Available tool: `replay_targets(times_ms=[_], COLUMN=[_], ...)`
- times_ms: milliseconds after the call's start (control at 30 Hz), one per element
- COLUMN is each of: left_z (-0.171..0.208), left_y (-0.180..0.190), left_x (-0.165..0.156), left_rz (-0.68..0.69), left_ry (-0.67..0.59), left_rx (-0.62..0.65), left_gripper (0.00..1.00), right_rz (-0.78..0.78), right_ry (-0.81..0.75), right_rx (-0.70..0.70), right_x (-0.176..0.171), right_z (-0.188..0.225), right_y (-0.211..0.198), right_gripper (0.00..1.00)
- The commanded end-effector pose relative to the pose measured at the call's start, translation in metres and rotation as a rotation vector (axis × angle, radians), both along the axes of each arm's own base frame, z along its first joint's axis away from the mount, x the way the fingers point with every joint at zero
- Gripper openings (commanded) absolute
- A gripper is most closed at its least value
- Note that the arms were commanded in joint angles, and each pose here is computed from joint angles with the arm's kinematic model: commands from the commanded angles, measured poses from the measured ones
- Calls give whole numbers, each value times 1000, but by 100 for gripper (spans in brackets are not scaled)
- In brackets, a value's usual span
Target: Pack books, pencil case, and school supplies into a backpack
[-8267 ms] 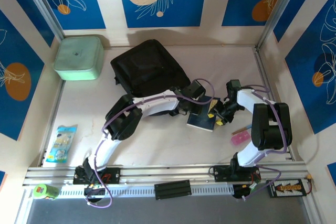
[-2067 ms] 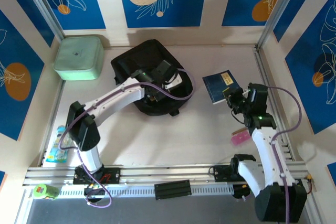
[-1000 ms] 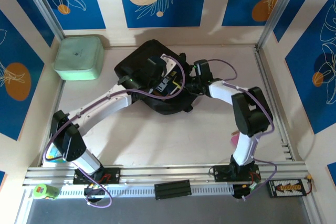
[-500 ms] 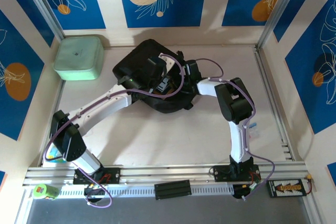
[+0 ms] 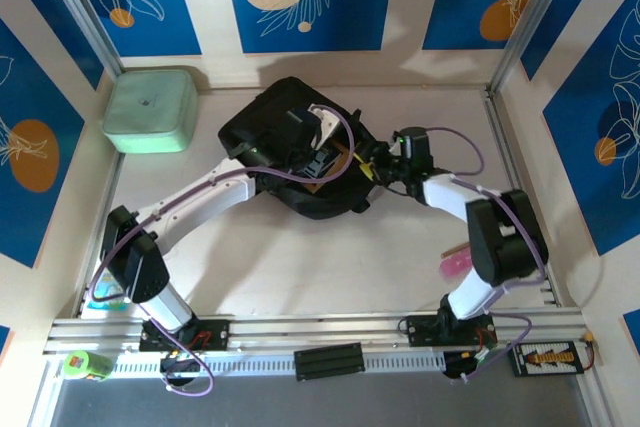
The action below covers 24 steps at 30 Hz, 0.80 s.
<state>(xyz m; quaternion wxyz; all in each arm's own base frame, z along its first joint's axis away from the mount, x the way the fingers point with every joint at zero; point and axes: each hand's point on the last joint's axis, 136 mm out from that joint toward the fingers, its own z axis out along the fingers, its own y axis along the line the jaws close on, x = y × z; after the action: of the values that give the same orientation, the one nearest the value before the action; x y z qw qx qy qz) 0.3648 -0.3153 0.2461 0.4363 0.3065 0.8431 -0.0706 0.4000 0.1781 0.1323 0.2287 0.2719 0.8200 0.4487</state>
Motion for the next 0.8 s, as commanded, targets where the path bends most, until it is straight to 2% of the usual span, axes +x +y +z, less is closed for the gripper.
replay_targets(times_ms=[0, 67, 133, 200, 267, 400, 500, 633, 767], left_z=[-1, -8, -9, -4, 3, 3, -13, -39, -59], left_y=[-31, -38, -33, -24, -9, 45, 99, 156, 185], left_x=[-5, -9, -7, -8, -8, -1, 5, 5, 8], left_rz=[-83, -95, -60, -34, 12, 191, 398, 626, 733], left_ry=[103, 161, 177, 185, 189, 225, 279, 346, 423], left_rx=[-123, -140, -143, -169, -217, -316, -397, -506, -656], left_gripper=[17, 42, 62, 76, 83, 86, 83, 76, 73], right_rz=[-96, -136, -181, -213, -216, -140, -28, 158, 376], right_ry=[30, 35, 55, 58, 43, -11, -62, -143, -230], right_rx=[-132, -169, -180, -200, -242, -326, -388, -496, -578], right_x=[-22, -33, -46, -58, -68, -77, -77, -71, -65], right_z=[5, 12, 12, 13, 18, 34, 46, 59, 65], right_y=[-37, -59, -80, -97, -106, -99, -76, -30, 30], right_gripper=[59, 62, 64, 66, 69, 71, 71, 71, 69])
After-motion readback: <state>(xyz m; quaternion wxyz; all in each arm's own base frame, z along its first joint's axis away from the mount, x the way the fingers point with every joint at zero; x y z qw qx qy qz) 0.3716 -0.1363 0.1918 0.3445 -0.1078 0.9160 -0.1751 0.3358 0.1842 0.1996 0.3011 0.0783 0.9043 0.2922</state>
